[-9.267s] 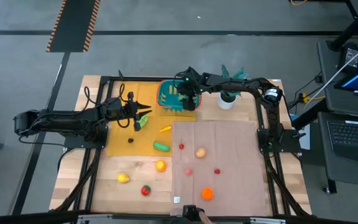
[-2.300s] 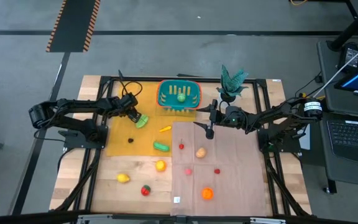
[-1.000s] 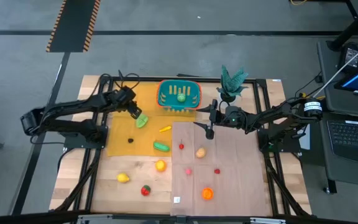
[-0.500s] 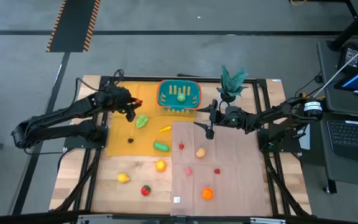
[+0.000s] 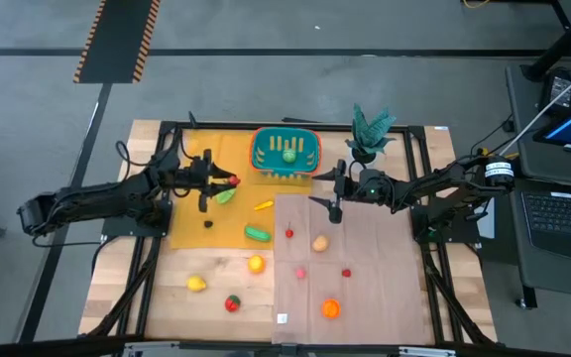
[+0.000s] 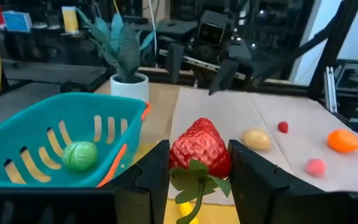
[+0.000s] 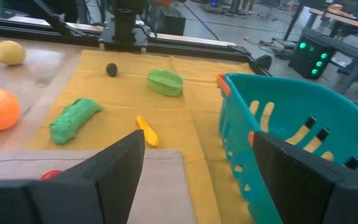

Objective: Pick and placing Produce into tupperware
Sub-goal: Put the top red strawberry into the blue basket

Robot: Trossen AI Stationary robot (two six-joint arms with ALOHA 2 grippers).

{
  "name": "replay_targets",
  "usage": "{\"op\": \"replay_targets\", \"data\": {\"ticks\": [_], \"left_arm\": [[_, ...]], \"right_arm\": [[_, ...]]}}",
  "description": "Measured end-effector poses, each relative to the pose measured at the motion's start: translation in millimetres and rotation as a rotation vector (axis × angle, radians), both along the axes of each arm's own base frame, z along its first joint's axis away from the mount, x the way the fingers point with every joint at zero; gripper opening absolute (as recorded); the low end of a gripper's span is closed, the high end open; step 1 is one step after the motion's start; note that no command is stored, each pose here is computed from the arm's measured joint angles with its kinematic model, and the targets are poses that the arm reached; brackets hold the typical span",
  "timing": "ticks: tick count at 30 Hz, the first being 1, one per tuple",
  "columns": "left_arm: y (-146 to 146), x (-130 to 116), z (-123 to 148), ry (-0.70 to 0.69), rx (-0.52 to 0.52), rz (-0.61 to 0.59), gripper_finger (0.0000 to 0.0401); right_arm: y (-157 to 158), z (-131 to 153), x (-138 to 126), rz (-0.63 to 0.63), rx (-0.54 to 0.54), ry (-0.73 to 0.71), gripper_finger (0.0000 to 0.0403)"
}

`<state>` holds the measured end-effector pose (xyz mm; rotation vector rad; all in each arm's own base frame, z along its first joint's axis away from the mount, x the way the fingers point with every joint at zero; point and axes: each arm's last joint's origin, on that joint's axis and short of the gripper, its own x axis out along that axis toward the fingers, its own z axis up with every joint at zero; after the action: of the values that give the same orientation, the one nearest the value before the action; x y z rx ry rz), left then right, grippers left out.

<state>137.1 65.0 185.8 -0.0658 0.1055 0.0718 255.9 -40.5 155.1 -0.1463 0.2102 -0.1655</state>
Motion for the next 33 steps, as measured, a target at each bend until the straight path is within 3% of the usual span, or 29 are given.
{"op": "replay_targets", "data": {"ticks": [6, 17, 33], "left_arm": [[-2.8, 0.7, -1.7, -0.003, 0.042, -0.031, 0.0128], [-4.2, 5.7, 4.9, -0.07, 0.123, 0.016, 0.0128], [14.9, 44.7, -7.5, -0.09, 0.158, 0.012, 0.013]], "right_arm": [[0.0, 0.1, 0.0, 0.001, -0.001, 0.0, 0.03], [-0.1, 0.3, 0.0, -0.003, 0.0, -0.003, 0.03], [0.4, 4.5, 0.9, -0.006, 0.019, -0.052, 0.03]]}}
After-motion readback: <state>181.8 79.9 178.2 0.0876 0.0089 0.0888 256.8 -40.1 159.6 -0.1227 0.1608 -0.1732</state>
